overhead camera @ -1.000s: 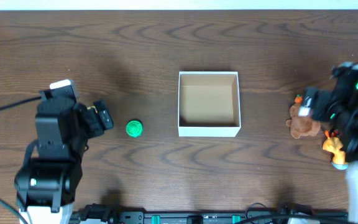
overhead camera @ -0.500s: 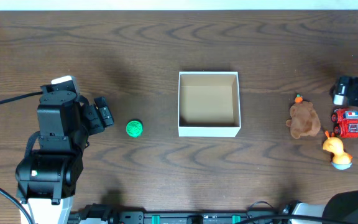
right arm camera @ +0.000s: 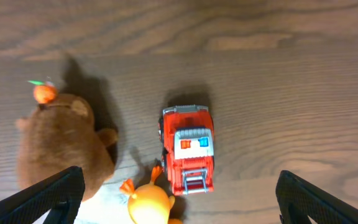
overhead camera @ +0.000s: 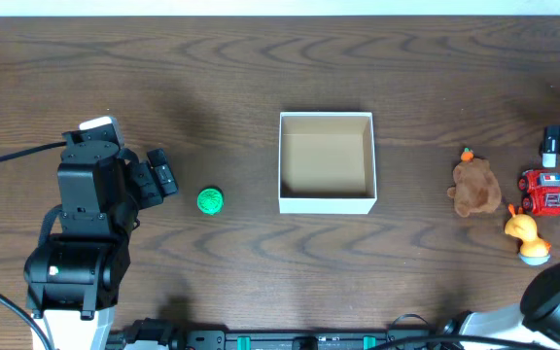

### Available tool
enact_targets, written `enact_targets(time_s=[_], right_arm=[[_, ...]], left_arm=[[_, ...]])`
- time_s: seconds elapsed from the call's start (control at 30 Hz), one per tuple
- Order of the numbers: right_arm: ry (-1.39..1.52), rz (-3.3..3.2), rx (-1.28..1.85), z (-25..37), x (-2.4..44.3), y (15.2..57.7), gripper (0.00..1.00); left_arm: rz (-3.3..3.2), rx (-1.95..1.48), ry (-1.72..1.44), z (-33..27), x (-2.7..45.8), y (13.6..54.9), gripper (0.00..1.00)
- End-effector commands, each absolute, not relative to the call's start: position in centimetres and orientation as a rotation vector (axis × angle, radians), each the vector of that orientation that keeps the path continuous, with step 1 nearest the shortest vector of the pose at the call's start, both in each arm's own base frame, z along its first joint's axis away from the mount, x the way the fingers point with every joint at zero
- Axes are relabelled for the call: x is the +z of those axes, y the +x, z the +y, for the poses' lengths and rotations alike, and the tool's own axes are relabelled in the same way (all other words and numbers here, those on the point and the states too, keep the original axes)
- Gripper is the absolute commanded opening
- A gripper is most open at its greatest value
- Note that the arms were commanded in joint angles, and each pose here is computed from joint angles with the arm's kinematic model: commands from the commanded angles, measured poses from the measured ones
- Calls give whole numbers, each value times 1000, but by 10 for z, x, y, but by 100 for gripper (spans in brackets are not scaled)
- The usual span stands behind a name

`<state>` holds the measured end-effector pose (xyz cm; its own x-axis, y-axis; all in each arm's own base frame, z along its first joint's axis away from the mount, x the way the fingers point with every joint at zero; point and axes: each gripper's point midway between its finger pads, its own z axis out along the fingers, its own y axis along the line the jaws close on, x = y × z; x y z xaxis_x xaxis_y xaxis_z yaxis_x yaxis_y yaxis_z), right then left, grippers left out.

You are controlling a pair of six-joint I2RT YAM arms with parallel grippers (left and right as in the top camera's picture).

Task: Pack container
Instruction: 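Move the right gripper over the red fire truck and grasp it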

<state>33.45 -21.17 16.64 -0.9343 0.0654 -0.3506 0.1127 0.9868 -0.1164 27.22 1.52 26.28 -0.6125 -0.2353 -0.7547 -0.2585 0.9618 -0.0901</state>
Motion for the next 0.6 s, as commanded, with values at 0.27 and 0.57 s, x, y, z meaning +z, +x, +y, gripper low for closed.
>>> enact_targets(time_s=[0.27, 0.57], right_arm=[[233, 2908, -111, -241, 102, 331, 99], [333, 2952, -51, -253, 71, 324, 96]], left_arm=[[2226, 39, -370, 18, 271, 273, 98], [2226, 39, -370, 18, 271, 273, 98]])
